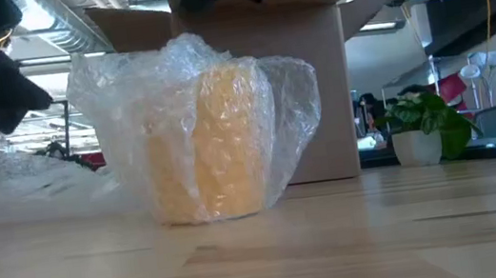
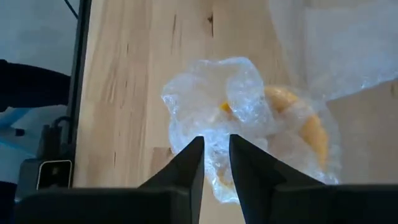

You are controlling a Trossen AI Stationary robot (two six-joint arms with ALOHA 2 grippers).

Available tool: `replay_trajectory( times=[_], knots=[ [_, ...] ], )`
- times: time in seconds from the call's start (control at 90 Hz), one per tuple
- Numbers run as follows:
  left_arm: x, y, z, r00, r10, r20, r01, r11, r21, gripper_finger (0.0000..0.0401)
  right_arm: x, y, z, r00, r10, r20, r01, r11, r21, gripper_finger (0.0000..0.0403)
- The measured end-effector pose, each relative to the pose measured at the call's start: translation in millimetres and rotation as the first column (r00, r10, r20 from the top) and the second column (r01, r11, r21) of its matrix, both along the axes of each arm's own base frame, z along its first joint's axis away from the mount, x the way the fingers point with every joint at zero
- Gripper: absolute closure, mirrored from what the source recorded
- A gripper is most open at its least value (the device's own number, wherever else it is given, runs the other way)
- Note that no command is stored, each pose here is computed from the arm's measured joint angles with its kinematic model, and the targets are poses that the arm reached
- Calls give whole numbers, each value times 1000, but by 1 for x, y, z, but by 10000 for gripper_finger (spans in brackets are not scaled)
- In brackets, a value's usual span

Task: Wrap mug
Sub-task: Put the wrapped yellow mug into the cardboard box

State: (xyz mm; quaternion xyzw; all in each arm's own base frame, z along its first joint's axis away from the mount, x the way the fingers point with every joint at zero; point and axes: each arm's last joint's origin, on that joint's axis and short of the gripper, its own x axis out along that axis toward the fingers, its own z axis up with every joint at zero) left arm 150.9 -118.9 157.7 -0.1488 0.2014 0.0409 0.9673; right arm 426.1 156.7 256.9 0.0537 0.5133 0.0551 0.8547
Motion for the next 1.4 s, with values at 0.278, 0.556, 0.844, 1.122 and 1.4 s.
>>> replay_trajectory(
  times=[0.278, 0.556, 0.844, 1.122, 1.4],
  knots=[
    [0, 4, -3, 1000, -5, 6, 5, 1000, -12, 401, 5, 7, -25, 996, 37, -76, -35, 999, 31, 340],
    [1, 4, -2, 1000, -3, 11, 3, 1000, -21, 401, 9, 8, -42, 991, 59, -120, -59, 998, 8, 340],
    [1, 3, -2, 1000, -3, 19, 3, 1000, -28, 401, 12, 0, -71, 978, 23, -209, -36, 997, -61, 344],
    [1, 3, -1, 1000, -2, 23, 3, 999, -35, 401, 15, -5, -51, 984, -15, -176, 6, 999, -54, 395],
    [3, 2, 1, 999, -33, 30, 36, 996, -84, 401, 9, -2, -44, 975, -96, -200, 81, 993, -82, 402]
  ],
)
